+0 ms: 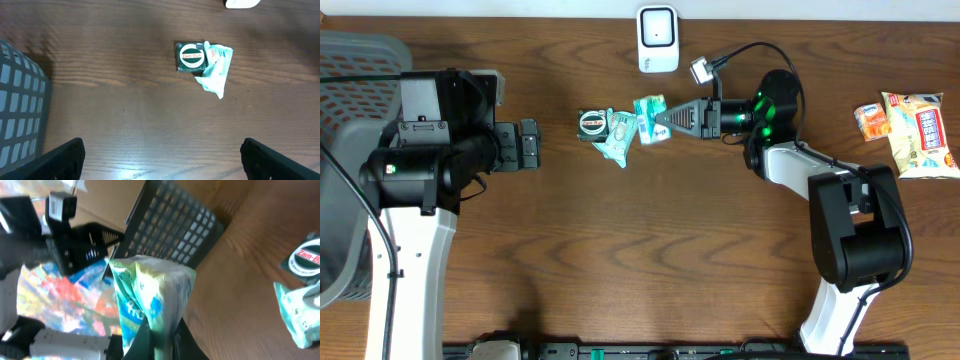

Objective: Scan the item barcode
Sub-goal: 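Hold the green tissue pack up in front of the white scanner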

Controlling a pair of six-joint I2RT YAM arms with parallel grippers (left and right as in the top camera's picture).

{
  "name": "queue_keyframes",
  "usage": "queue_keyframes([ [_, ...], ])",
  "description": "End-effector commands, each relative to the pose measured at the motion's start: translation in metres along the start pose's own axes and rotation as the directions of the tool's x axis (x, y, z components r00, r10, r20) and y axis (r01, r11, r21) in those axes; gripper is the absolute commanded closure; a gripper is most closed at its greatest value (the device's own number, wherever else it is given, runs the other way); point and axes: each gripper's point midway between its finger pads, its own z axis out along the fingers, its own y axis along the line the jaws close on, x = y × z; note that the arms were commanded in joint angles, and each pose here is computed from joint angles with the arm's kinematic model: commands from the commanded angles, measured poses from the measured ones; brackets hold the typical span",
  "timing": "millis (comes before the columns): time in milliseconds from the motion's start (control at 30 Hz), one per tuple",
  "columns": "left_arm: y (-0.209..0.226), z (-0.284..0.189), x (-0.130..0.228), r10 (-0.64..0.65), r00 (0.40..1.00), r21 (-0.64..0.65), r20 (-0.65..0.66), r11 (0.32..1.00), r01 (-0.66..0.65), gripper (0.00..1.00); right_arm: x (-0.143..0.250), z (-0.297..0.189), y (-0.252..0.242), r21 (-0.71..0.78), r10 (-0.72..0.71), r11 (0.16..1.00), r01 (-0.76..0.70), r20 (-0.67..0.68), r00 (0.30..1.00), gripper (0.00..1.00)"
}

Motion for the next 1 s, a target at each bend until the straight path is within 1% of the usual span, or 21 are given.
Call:
queue_keyframes([
  [0,0.003,-0.001,-0.002,0.006,1.000,-0.010,0.003,1.000,-0.006,0.02,-0.034,-0.001,0.001,0.044,0.100,0.993,-0.109,0.183,0.978,0.99],
  [100,0.003,-0.001,-0.002,0.006,1.000,-0.010,0.003,1.000,-0.006,0.02,-0.060,-0.009,-0.010,0.026,0.269,0.955,-0.297,0.353,0.896,0.98],
  [133,0.003,-0.001,-0.002,0.006,1.000,-0.010,0.003,1.000,-0.006,0.02,-0.066,-0.011,-0.012,0.009,0.313,0.939,-0.343,0.387,0.868,0.98],
  [167,0.003,-0.001,-0.002,0.006,1.000,-0.010,0.003,1.000,-0.006,0.02,-0.070,-0.012,-0.014,0.003,0.327,0.933,-0.361,0.415,0.849,0.98],
  [267,0.003,-0.001,-0.002,0.006,1.000,-0.010,0.003,1.000,-0.006,0.02,-0.075,-0.014,-0.028,0.059,0.277,0.937,-0.344,0.476,0.835,0.98],
  [333,0.003,-0.001,-0.002,0.006,1.000,-0.010,0.003,1.000,-0.006,0.02,-0.067,-0.017,-0.055,0.174,0.221,0.922,-0.345,0.494,0.841,0.98],
  [433,0.003,-0.001,-0.002,0.006,1.000,-0.010,0.003,1.000,-0.006,0.02,-0.038,-0.019,-0.091,0.299,0.262,0.852,-0.430,0.467,0.844,0.99],
  [500,0.003,-0.001,-0.002,0.006,1.000,-0.010,0.003,1.000,-0.006,0.02,-0.020,-0.019,-0.110,0.392,0.248,0.811,-0.434,0.441,0.862,0.98],
  [567,0.003,-0.001,-0.002,0.006,1.000,-0.010,0.003,1.000,-0.006,0.02,-0.010,-0.021,-0.121,0.464,0.213,0.786,-0.409,0.418,0.883,0.98],
  [733,0.003,-0.001,-0.002,0.006,1.000,-0.010,0.003,1.000,-0.006,0.02,-0.012,-0.027,-0.116,0.524,0.120,0.791,-0.315,0.372,0.920,0.98],
  [800,0.003,-0.001,-0.002,0.006,1.000,-0.010,0.003,1.000,-0.006,0.02,-0.014,-0.034,-0.114,0.578,0.077,0.763,-0.289,0.363,0.929,0.98],
  [867,0.003,-0.001,-0.002,0.006,1.000,-0.010,0.003,1.000,-0.006,0.02,-0.015,-0.047,-0.116,0.681,0.016,0.686,-0.256,0.338,0.941,0.98],
  [967,0.003,-0.001,-0.002,0.006,1.000,-0.010,0.003,1.000,-0.006,0.02,-0.015,-0.072,-0.116,0.833,-0.057,0.516,-0.199,0.266,0.962,0.99],
])
